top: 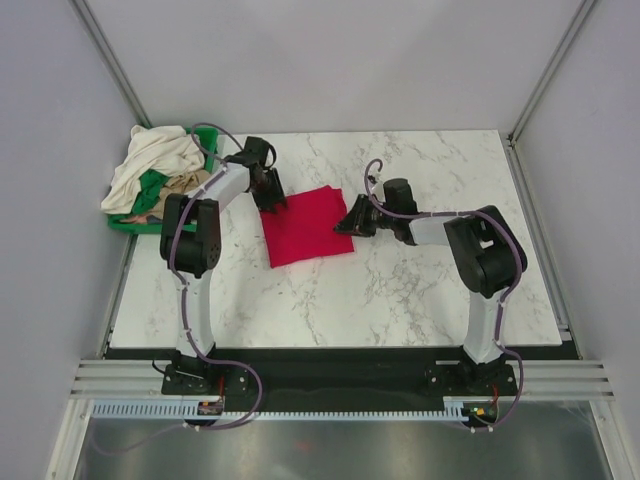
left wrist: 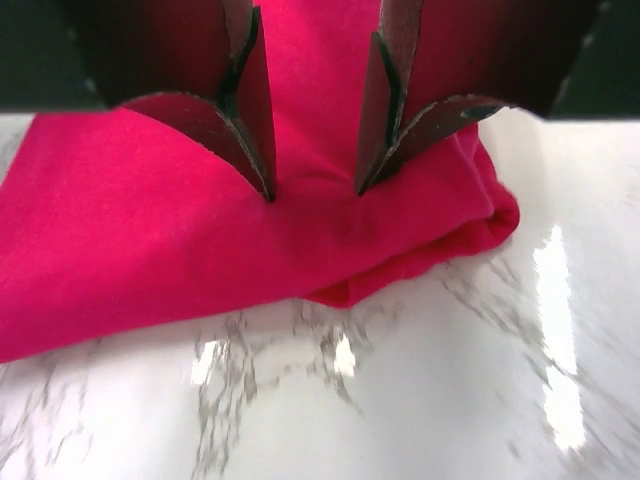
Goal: Fold and stack the t-shirts
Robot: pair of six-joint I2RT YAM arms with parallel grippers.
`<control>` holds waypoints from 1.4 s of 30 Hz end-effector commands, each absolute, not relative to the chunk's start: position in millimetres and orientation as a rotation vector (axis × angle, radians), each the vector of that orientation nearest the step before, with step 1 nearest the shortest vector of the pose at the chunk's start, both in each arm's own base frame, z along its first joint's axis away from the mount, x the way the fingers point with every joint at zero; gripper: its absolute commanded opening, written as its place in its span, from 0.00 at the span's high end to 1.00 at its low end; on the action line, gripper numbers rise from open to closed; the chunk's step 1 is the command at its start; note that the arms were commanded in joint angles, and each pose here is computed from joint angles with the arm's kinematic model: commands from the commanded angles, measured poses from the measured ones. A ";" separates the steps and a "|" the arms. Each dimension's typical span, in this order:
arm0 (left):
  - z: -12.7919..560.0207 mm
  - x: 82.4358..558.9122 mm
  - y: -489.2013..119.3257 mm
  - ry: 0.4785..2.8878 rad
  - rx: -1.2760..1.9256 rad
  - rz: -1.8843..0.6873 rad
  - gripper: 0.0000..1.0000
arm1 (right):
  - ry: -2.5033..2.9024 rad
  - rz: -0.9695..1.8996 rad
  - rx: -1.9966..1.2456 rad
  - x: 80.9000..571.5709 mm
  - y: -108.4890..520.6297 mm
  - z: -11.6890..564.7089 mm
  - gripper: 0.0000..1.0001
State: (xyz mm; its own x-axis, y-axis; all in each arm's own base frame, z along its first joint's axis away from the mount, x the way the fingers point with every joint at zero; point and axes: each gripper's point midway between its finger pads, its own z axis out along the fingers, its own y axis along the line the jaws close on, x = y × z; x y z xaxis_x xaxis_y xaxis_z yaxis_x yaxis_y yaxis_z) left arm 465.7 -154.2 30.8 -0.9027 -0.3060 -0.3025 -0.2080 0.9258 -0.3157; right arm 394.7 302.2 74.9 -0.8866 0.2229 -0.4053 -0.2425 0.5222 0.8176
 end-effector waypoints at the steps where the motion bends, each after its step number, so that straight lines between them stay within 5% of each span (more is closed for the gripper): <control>1: 35.2 495.1 -141.2 2.670 -0.266 -0.386 0.55 | 2.369 1.231 0.082 383.7 278.0 29.3 0.75; 8: 29.7 518.6 -148.2 2.685 -0.184 -0.631 0.42 | 2.453 1.142 0.120 353.8 267.6 4.6 0.80; 11: 75.6 519.5 -165.1 2.613 -0.150 -0.709 0.29 | 2.431 1.104 0.017 358.3 275.3 30.7 0.75; 17: 197.0 488.7 -178.9 2.447 -0.067 -0.740 0.01 | 2.317 0.943 -0.014 387.2 267.9 101.8 0.42; 21: 260.4 424.6 -174.9 2.357 -0.007 -0.699 0.00 | 2.290 0.877 -0.010 414.8 261.8 116.4 0.24; 28: 214.1 308.0 -137.3 2.436 -0.046 -0.545 0.00 | 2.334 0.837 0.002 485.0 261.6 85.8 0.24; 35: 172.4 250.1 -112.4 2.447 -0.071 -0.480 0.00 | 2.353 0.820 -0.016 520.5 272.9 54.8 0.25; 42: 209.1 231.5 -101.3 2.247 -0.116 -0.496 0.00 | 2.379 0.906 0.003 515.1 287.3 28.1 0.26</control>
State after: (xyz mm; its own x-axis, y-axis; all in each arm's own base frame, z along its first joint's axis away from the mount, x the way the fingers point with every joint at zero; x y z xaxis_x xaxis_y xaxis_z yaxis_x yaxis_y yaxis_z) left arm 224.9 -108.5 177.5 -0.7795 -0.1996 -0.5938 0.0587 0.9204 -0.3865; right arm 521.7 278.4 42.6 -0.8078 0.2106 -0.5505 -0.1983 0.7824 0.5903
